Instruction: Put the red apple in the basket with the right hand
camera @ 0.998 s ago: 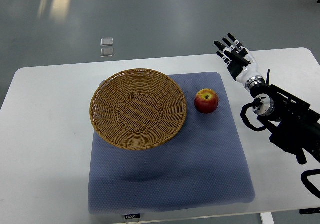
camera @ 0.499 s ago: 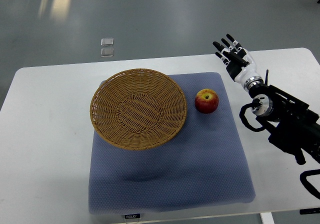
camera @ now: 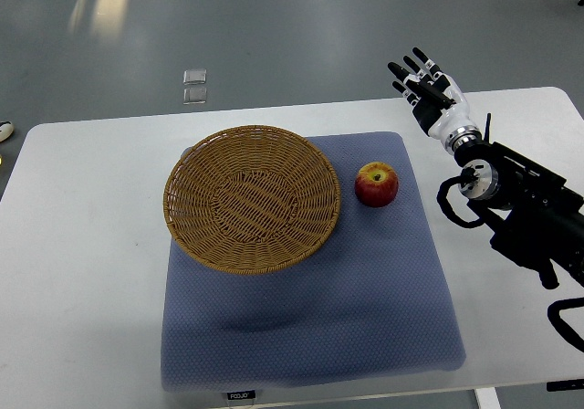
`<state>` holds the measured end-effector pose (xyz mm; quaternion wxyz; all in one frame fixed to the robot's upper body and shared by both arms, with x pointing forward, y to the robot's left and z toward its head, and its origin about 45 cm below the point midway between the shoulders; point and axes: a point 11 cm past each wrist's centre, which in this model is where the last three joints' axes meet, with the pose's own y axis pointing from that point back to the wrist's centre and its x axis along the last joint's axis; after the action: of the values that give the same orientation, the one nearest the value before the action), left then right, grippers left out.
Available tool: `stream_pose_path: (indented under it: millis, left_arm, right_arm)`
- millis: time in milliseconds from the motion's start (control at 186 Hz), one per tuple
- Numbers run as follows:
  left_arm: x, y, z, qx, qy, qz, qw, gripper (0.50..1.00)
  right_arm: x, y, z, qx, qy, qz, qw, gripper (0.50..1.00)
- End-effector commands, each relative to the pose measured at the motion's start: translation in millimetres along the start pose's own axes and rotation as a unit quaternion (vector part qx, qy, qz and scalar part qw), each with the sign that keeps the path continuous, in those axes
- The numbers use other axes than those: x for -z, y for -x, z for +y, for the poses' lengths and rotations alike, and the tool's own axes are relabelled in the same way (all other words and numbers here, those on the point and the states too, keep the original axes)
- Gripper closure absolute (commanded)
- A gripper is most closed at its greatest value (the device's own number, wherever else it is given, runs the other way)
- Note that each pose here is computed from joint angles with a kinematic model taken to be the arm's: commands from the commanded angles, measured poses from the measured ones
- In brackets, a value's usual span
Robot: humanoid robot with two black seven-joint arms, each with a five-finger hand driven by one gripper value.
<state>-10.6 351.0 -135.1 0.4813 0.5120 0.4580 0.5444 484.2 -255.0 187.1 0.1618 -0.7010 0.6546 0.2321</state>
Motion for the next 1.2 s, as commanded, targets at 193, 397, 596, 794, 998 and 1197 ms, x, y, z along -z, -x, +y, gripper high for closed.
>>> stream_pose_path:
  millis: [193,397,596,794,998,1197]
  left_arm:
    - [0,0,0,0.000,0.000,0.000,1.000,0.500]
    - [0,0,0,0.001,0.000,0.000,1.000,0.500]
    - [0,0,0,0.001,0.000,0.000,1.000,0.500]
    - [0,0,0,0.001,0.000,0.000,1.000,0.500]
    - [0,0,0,0.000,0.000,0.000,1.000,0.500]
    - [0,0,0,0.000,0.000,0.000,1.000,0.500]
  right_arm:
    - [50,17,-18,0.016,-0.035,0.030,0.999,0.576]
    - [77,33,-22,0.039,-0.053,0.052,0.997,0.576]
    - [128,47,-26,0.080,-0.077,0.198,0.974,0.576]
    - [138,54,-20,0.133,-0.061,0.331,0.932,0.576]
    - [121,83,15,0.285,-0.006,0.498,0.819,0.576]
    - [113,89,30,0.366,0.049,0.599,0.711,0.576]
